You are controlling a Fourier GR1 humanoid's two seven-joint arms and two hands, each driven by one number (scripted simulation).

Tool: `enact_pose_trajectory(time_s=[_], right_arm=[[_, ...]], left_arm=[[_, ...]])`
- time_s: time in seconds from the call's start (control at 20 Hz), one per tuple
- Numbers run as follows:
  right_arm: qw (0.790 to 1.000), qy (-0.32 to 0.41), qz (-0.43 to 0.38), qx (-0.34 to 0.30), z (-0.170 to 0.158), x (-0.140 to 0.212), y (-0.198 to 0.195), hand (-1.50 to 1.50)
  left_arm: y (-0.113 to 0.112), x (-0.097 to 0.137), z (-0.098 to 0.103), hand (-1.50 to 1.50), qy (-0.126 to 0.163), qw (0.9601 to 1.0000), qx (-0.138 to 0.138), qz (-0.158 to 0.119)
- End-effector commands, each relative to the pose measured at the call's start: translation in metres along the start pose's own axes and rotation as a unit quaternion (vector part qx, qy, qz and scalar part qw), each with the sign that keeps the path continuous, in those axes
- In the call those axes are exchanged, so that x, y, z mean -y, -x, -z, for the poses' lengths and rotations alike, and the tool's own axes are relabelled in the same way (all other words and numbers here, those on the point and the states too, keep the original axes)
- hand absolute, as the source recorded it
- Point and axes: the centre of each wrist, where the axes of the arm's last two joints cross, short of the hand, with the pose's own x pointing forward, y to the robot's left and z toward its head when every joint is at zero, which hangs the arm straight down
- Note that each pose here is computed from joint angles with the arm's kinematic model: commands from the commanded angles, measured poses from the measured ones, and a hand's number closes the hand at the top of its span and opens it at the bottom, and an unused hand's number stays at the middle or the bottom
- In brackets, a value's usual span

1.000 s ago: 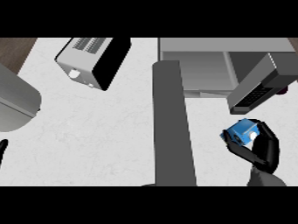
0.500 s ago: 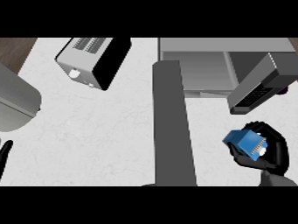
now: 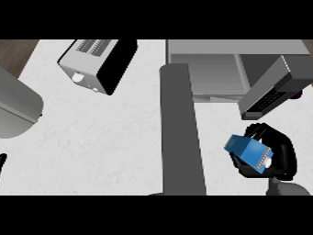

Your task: Pick up the milk, place it into the microwave and close the microwave

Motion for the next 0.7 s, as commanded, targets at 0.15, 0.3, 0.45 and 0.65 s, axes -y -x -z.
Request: enact_pose_trajectory(time_s=[0.15,0.3,0.45,0.65], right_arm=[[0.998,-0.011,-0.066,0.012,0.043,-0.042,-0.014,1.5],[0.997,-0.009,-0.08,-0.003,0.089,-0.035,-0.024,1.5],[0.996,-0.01,-0.083,-0.025,0.093,-0.062,-0.001,1.5],[0.994,-0.006,-0.104,-0.036,0.132,-0.06,0.004,1.5]], left_arm=[[-0.003,-0.01,0.003,-1.5,-0.007,1.0,-0.006,0.001],[-0.008,-0.012,-0.002,-1.5,-0.013,0.9999,-0.003,-0.005],[-0.009,-0.001,0.018,-1.5,-0.007,1.0,-0.005,0.0],[0.002,0.003,-0.002,-1.5,-0.008,0.9999,-0.003,0.006]])
